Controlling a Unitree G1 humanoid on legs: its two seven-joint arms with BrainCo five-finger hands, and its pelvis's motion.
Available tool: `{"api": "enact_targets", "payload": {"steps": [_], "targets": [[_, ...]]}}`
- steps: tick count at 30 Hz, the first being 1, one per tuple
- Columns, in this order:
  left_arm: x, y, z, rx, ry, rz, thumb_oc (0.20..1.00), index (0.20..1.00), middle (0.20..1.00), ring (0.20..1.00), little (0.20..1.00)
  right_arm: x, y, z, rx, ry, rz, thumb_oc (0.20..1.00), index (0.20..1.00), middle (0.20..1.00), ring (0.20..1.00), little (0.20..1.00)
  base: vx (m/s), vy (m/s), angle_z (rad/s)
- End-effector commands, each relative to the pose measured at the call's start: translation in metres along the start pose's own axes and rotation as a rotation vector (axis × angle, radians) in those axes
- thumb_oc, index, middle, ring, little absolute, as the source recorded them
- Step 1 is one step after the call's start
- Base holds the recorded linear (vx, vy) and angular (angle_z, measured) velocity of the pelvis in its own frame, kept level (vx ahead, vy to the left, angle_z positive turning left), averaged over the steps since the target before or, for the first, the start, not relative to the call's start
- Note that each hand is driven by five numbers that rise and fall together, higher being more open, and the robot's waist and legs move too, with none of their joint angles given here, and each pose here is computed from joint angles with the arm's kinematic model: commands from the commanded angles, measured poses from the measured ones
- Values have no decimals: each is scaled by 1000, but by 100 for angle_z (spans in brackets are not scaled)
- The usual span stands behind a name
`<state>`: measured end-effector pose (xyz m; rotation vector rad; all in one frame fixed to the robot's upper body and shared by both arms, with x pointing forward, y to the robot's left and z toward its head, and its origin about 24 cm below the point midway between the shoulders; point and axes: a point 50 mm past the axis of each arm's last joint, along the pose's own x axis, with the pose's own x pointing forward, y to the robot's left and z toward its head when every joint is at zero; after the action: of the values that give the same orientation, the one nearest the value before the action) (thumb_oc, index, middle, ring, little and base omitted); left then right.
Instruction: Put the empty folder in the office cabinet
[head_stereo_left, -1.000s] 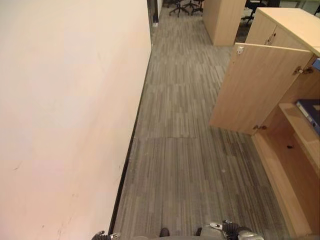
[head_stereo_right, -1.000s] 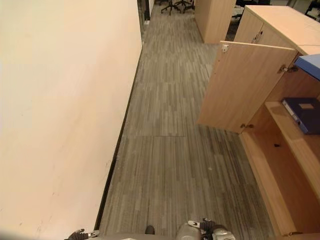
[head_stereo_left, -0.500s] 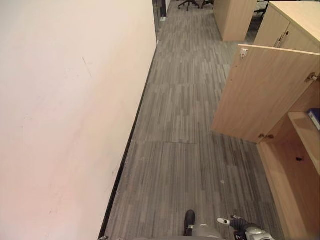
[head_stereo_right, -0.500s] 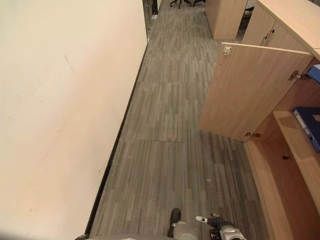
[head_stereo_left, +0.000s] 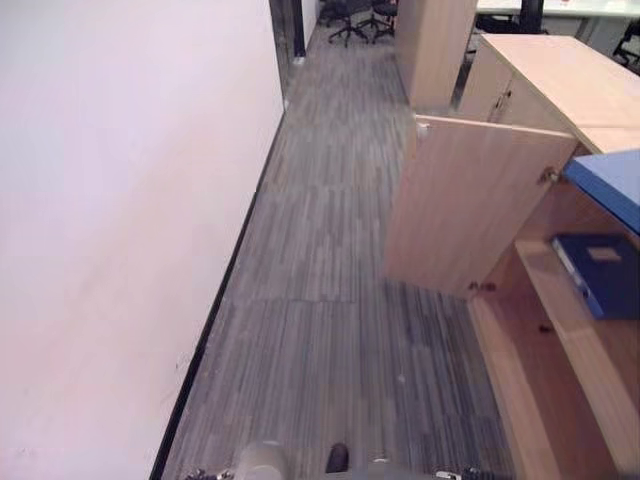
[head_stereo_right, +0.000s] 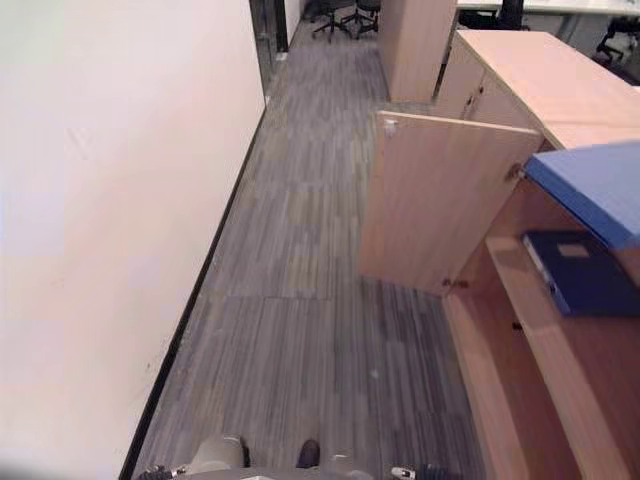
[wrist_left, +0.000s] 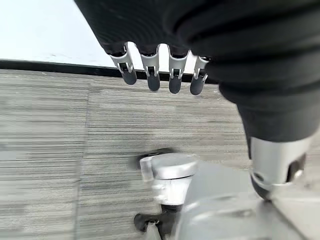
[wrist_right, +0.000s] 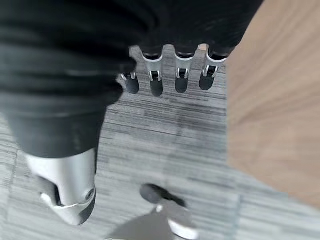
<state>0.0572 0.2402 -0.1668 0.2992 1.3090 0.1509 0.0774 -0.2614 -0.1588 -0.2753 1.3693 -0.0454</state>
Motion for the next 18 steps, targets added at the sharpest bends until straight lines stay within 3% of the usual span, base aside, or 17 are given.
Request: {"api": "enact_targets", "payload": {"steps": [1,12,18], "targets": [[1,11,3,28,-16,16,1000,1000,1000,1000,1000,-1,-8,-8,-38,3,-26,1000,1000,1000,1000,1000,208,0,-42],[0,6,0,-20,-8,2,1000,1000,1000,1000,1000,-2,-2,-23,-51,54,-10,1000,1000,1000,1000,1000,250,16,-50],[0,6,1,-17,-10,3,1000,1000,1000,1000,1000,-2,-1,-26,17,67,-13,1000,1000,1000,1000,1000,387,212,-71]]}}
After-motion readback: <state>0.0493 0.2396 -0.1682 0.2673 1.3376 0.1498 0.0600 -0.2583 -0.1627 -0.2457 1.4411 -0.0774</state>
